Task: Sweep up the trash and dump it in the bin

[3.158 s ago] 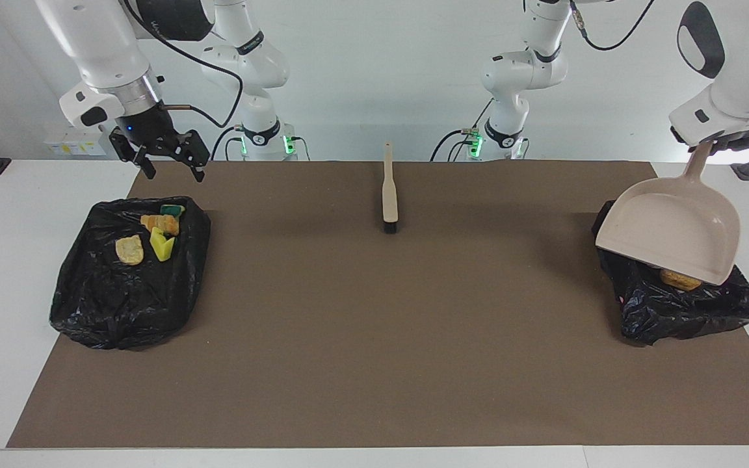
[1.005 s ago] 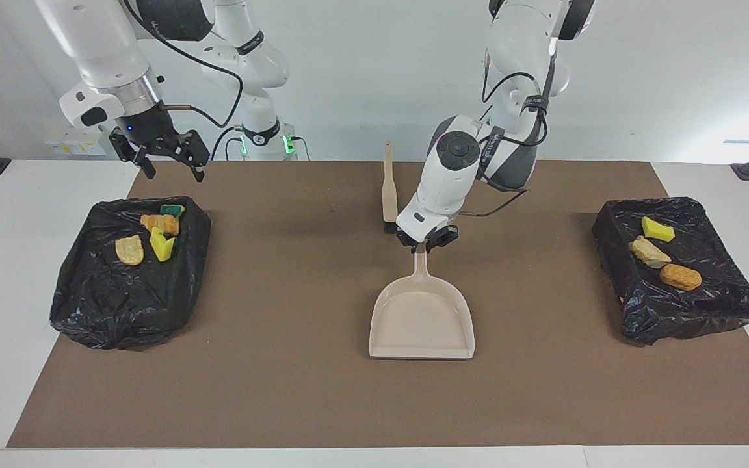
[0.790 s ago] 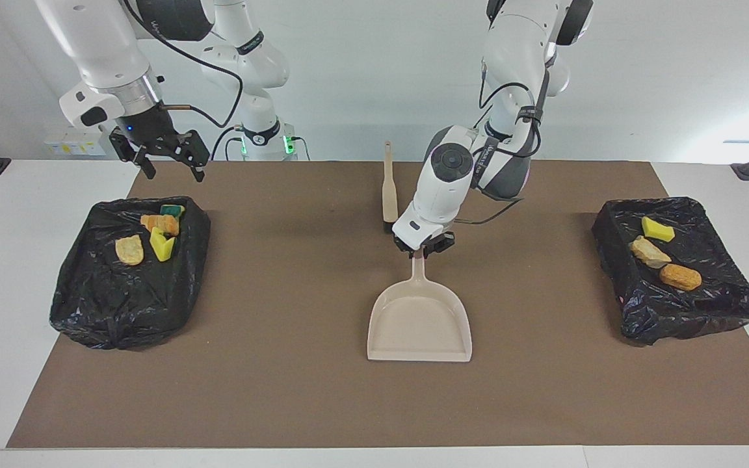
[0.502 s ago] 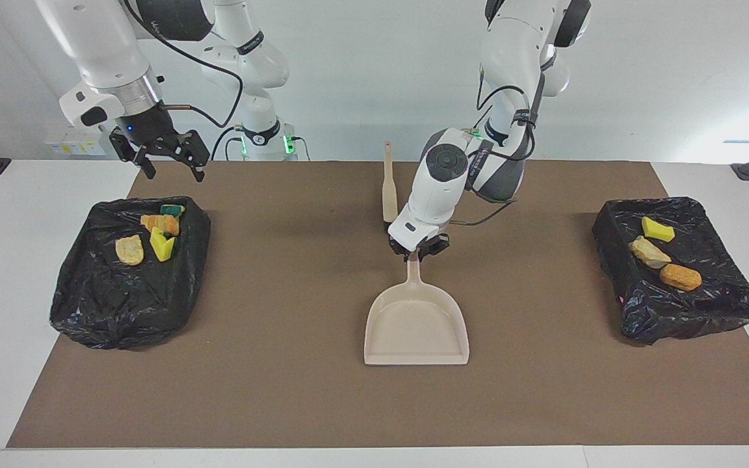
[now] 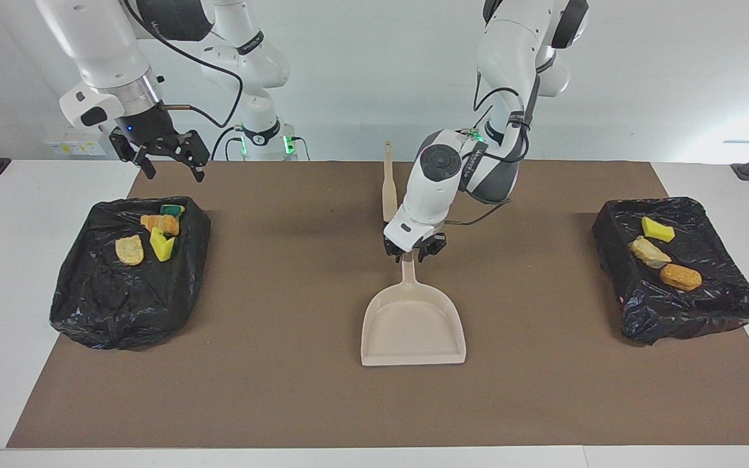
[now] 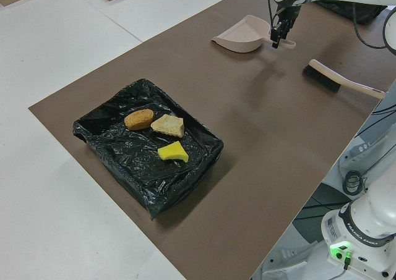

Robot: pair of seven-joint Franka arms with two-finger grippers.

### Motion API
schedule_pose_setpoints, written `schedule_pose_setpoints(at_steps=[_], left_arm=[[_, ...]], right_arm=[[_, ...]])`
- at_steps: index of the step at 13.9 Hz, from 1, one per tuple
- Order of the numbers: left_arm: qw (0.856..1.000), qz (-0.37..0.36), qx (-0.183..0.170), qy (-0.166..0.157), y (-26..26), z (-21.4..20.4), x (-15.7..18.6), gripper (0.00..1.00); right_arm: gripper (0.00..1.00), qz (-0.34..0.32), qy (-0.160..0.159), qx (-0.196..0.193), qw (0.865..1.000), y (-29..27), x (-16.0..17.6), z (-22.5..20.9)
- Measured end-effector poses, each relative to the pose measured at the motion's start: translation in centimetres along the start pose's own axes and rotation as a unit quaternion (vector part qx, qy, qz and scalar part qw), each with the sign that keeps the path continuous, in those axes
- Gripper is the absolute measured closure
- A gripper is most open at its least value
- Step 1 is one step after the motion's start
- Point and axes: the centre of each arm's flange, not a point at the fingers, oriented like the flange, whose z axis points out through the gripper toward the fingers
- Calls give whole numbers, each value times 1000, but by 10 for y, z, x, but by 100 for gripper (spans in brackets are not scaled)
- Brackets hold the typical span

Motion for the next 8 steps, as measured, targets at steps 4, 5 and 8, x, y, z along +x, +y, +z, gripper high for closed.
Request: schedule_pose_setpoints(at_steps=[4, 5, 8], left_arm=[[999, -48, -3, 14, -59, -64, 20, 7], [998, -61, -3, 16, -79, -81, 24, 7], [999, -51, 7, 3, -156, -129, 31, 4]], right_arm=[[0, 0, 0, 0, 1000, 0, 0, 0], [0, 0, 0, 0, 1000, 0, 0, 0], [0, 0, 0, 0, 1000, 0, 0, 0]])
